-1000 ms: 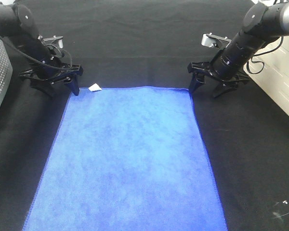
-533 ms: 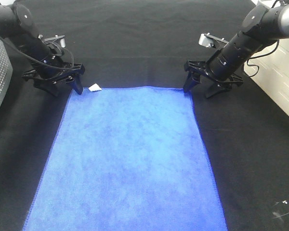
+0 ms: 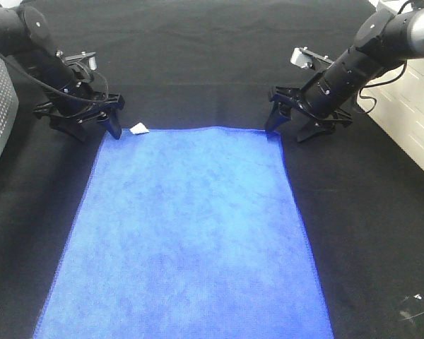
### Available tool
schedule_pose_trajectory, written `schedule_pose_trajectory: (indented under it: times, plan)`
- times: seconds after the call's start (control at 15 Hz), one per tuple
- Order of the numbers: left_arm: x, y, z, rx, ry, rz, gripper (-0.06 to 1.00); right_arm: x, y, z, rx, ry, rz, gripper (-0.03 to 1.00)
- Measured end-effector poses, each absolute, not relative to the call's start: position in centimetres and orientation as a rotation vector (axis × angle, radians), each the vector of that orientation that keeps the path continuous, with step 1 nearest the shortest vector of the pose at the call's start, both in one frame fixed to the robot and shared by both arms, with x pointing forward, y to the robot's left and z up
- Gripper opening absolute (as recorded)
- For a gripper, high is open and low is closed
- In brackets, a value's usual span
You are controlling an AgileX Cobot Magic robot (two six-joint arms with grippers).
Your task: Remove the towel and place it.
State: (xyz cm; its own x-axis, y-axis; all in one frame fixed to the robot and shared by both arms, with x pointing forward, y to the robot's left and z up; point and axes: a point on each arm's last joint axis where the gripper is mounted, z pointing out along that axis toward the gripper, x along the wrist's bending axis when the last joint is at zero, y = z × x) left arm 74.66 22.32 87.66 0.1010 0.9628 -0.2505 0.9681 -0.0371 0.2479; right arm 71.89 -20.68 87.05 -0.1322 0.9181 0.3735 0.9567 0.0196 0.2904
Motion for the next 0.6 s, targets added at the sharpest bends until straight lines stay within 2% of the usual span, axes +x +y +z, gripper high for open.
schedule_pose_trajectory:
  times: [0.33, 0.6]
  plan:
    - [74.2, 19.7, 87.7, 2.086, 1.828, -0.036, 0.68, 71.3, -15.9, 87.0, -1.881, -2.337, -0.79, 0.71]
    - [73.7, 17.0, 87.7, 2.147, 1.745, -0.046, 0.68, 71.1, -15.1, 87.0, -1.869, -2.344, -0.804, 0.71]
